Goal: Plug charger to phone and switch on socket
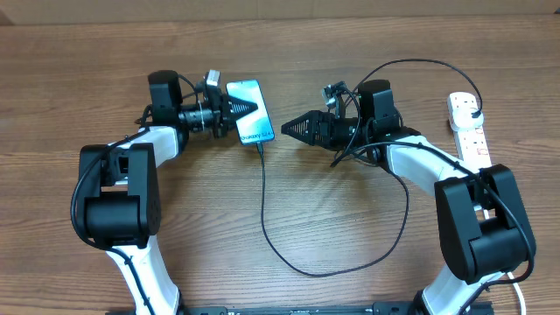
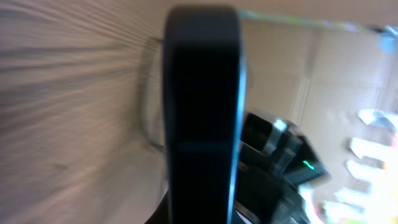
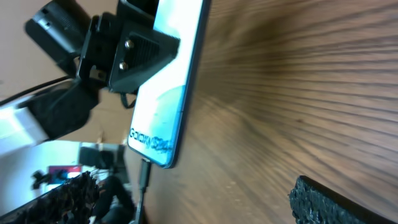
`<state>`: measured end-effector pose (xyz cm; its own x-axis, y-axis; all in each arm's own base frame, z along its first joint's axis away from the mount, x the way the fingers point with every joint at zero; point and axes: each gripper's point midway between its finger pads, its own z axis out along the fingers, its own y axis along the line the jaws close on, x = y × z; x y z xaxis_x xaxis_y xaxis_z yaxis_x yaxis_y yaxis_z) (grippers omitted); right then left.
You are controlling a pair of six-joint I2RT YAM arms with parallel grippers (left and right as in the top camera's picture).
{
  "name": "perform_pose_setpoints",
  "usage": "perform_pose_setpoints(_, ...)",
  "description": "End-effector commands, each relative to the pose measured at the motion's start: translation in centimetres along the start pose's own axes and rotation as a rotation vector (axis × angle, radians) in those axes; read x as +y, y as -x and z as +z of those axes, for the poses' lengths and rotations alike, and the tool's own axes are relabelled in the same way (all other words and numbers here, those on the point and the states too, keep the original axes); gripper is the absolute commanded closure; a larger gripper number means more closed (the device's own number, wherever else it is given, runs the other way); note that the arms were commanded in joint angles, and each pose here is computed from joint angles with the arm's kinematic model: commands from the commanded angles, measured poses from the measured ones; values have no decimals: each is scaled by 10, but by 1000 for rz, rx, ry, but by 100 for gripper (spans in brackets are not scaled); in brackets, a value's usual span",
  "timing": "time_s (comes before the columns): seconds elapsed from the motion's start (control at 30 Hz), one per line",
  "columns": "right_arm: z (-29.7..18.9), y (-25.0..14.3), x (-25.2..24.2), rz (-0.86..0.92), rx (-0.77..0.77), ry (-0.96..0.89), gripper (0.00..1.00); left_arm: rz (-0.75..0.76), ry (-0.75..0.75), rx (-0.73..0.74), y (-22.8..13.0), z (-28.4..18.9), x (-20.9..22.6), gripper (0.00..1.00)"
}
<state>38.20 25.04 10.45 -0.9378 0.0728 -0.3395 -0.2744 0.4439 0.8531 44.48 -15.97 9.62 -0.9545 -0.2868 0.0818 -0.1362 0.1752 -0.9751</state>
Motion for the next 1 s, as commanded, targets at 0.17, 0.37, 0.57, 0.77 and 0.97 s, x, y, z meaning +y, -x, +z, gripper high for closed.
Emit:
perform_pose_setpoints(0.17, -9, 19, -11, -70, -82, -115, 0, 192, 225, -131, 18, -4, 42, 96)
perform_pose_setpoints(0.37, -10, 19, -12, -68, -84, -116, 0, 259, 277, -111, 12, 3, 50, 96)
perform_pose_setpoints(0.57, -11, 20, -13, -66, -87, -118, 0, 287, 301, -77, 1, 22, 55, 96)
perform_pose_setpoints(0.77, -12, 20, -15, -56, -84, -123, 0, 287, 314, -68, -2, 27, 59, 96)
perform_pose_setpoints(0.97, -16, 20, -20, -39, -85, -132, 0, 249, 324, -53, -6, 27, 65, 96)
